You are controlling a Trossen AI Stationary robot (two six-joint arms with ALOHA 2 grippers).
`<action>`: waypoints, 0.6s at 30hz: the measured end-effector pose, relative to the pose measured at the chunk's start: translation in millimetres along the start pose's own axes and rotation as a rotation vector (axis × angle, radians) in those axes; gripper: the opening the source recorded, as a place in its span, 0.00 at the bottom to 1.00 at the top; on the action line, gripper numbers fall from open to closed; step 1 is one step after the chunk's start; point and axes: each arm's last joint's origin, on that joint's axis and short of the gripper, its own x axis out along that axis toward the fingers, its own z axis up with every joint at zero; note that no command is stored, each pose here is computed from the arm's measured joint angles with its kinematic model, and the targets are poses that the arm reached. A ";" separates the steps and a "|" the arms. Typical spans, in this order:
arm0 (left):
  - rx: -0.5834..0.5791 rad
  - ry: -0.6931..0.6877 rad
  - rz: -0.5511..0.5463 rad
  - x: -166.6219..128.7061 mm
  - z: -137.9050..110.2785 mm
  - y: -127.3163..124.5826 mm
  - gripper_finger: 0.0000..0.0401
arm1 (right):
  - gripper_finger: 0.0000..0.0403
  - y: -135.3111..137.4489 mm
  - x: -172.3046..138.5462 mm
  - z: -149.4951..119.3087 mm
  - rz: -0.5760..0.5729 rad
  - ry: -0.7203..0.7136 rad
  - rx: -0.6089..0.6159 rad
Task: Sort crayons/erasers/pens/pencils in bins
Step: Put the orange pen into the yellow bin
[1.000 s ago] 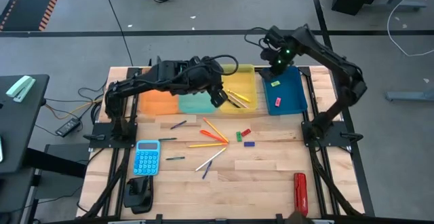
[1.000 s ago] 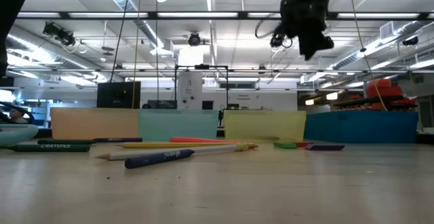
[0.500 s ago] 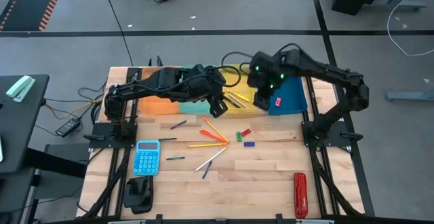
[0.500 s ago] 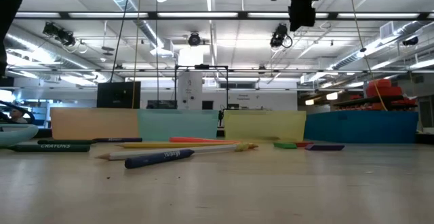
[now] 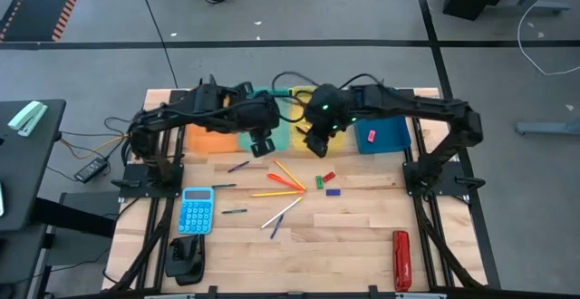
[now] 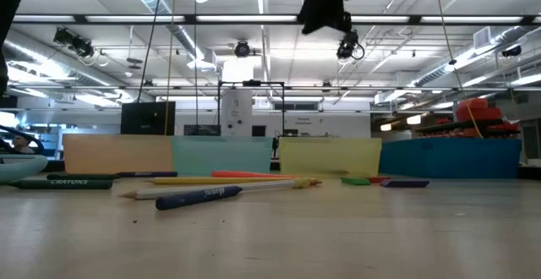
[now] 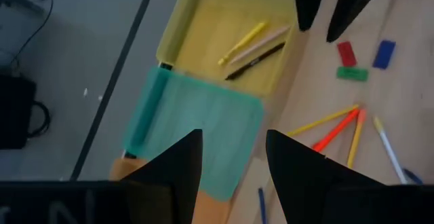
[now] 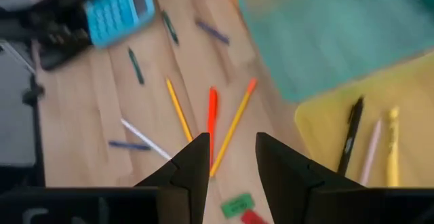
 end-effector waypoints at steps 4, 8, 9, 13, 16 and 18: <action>0.015 -0.043 -0.006 -20.2 -7.1 5.7 0.43 | 0.32 2.4 28.2 -7.0 -0.002 0.131 0.014; 0.046 -0.078 -0.021 -33.4 -11.9 9.9 0.43 | 0.32 7.7 51.9 -12.0 -0.005 0.203 0.000; 0.060 -0.089 -0.027 -38.9 -14.7 11.9 0.43 | 0.32 9.4 57.4 -12.5 -0.004 0.209 -0.016; 0.096 -0.120 -0.043 -55.9 -27.1 22.0 0.43 | 0.32 17.3 79.1 -14.2 -0.006 0.214 -0.076; 0.094 -0.115 -0.049 -61.9 -38.9 28.1 0.43 | 0.32 24.1 92.2 -15.0 0.003 0.204 -0.063; 0.086 -0.110 -0.049 -67.4 -51.4 34.2 0.43 | 0.32 29.3 99.1 -15.4 0.009 0.192 -0.044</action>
